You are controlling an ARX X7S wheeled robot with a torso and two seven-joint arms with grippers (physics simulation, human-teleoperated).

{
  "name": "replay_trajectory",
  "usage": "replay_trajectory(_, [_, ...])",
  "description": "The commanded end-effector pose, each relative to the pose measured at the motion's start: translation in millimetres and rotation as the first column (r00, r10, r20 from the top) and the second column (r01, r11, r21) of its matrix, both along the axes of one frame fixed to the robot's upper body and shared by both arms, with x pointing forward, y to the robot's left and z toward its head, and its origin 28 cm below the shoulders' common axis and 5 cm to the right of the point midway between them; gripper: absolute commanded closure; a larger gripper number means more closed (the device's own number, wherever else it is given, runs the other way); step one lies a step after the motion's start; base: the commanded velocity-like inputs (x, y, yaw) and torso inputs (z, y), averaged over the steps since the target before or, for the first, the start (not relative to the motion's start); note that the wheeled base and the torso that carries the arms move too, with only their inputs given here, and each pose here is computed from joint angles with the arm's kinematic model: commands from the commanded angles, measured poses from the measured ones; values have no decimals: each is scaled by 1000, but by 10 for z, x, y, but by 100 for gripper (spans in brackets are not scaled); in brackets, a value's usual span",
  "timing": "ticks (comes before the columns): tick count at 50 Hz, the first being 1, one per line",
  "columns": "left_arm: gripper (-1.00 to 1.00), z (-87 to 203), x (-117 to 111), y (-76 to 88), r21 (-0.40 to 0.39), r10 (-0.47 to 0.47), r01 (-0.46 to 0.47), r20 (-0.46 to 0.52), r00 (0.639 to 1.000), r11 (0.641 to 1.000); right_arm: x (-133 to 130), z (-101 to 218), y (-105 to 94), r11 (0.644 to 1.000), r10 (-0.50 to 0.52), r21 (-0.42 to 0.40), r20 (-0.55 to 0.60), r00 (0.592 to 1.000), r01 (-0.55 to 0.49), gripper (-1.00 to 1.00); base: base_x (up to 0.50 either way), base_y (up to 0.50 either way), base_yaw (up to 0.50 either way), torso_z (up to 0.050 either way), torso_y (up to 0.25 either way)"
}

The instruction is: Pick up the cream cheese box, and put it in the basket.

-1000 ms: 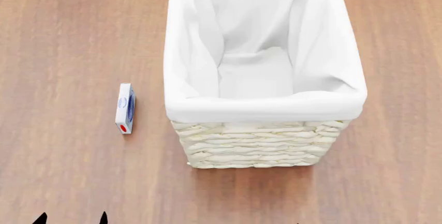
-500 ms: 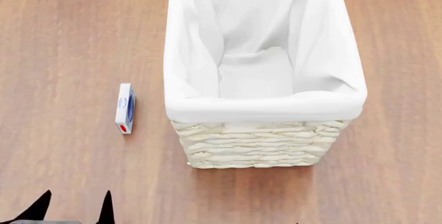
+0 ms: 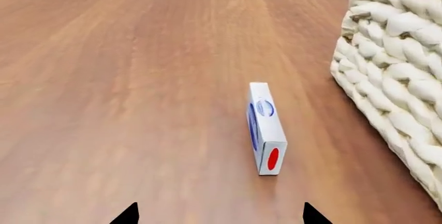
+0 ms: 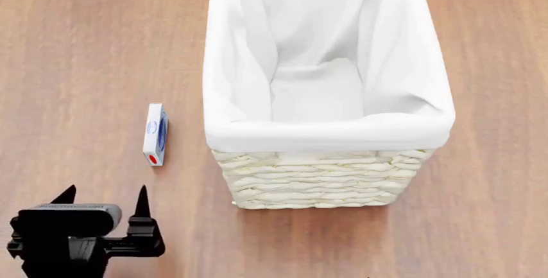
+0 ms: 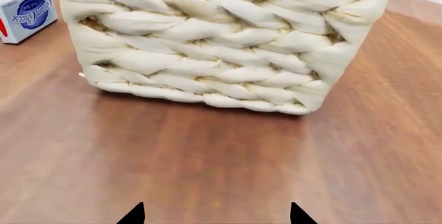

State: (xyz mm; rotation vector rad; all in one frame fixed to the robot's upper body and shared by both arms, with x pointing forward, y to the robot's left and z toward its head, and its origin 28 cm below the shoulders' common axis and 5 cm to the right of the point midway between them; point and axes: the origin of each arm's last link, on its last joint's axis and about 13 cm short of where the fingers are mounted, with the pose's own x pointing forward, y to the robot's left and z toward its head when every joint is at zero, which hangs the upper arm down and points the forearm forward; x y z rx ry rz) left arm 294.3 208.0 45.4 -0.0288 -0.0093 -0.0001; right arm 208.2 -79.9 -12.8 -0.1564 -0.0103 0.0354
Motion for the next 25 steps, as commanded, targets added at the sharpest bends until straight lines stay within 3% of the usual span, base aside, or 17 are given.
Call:
replay_trajectory(1, [-100, 66, 298, -29, -5, -6, 6, -37, 999, 1000, -2, -9, 1, 1000, 1, 1, -2, 1000, -1, -100, 0, 0, 0, 0, 0])
replay_trajectory(25, [-100, 151, 683, -65, -83, -34, 27, -88, 995, 996, -2, -8, 10, 1000, 10, -2, -4, 1000, -10, -100, 0, 0, 0, 0, 0])
